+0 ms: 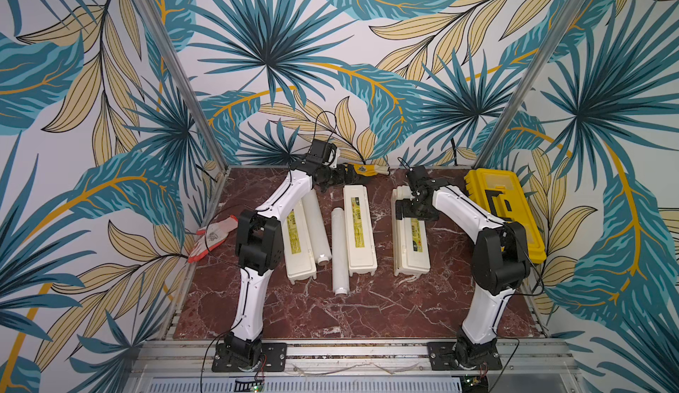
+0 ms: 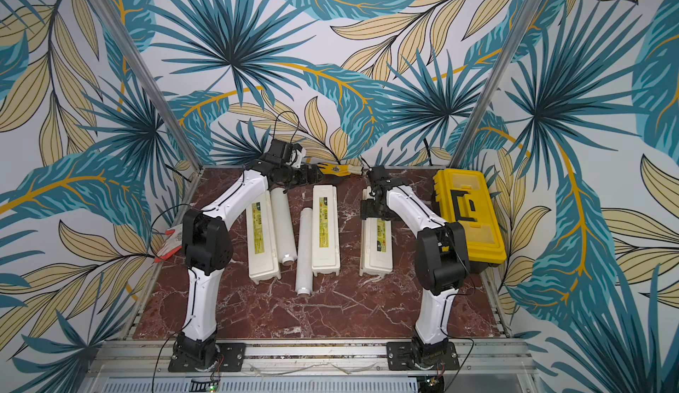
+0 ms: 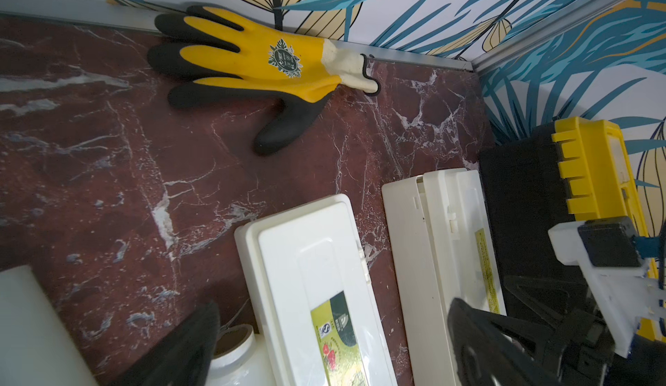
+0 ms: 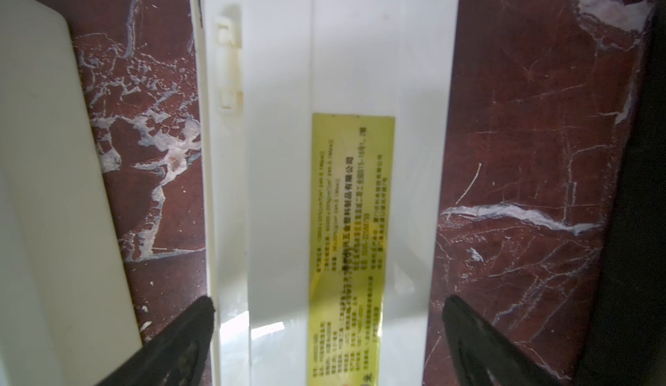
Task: Put plastic wrap rolls into dispensers
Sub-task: Close the lid on the plastic wrap cutting box.
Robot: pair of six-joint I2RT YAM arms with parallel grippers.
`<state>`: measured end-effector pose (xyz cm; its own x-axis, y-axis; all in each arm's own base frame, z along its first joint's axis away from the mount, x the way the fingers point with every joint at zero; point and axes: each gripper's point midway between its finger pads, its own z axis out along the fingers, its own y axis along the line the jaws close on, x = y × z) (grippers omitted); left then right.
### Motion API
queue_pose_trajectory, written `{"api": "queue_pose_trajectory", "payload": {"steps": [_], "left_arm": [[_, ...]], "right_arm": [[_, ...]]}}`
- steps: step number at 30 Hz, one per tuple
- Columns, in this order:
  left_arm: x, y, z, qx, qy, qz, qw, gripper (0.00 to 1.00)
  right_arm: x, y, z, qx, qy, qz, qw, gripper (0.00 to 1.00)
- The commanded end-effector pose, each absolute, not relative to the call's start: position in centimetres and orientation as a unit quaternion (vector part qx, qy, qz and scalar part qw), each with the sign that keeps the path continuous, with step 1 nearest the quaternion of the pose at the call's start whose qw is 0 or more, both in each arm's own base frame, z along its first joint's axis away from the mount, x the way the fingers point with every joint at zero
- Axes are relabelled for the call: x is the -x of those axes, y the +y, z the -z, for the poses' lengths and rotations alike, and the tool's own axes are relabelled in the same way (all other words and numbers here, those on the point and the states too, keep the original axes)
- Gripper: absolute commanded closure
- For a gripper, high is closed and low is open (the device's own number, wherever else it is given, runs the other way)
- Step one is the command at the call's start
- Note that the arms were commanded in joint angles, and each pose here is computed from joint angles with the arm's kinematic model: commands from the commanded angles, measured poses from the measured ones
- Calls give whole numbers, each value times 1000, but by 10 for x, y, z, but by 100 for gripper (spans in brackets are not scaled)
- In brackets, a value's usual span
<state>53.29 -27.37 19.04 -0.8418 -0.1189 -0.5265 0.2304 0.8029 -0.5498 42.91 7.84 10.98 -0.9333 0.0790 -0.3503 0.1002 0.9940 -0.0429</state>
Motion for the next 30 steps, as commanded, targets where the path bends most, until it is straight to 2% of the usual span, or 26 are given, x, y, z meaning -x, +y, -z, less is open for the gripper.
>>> {"api": "queue_pose_trajectory", "payload": {"steps": [1,7,12,16,24,30], "left_arm": [[-532,-282,-206,-41,901,320,291,0],[-526,-288,-204,-44,902,323,284,0],[-523,-289,-199,-46,903,325,276,1],[-521,-290,-198,-47,904,326,273,1],[-521,-289,-195,-50,905,322,273,0],[-523,-287,-194,-52,905,319,276,0]], "right_arm": [[-426,83,-112,-52,983,7,177,1],[-429,96,-104,-83,981,-64,165,1],[-429,102,-102,-91,980,-84,158,1],[-428,99,-96,-100,982,-73,145,3],[-425,88,-86,-102,986,-33,131,1],[-424,88,-83,-106,986,-26,129,7]]}}
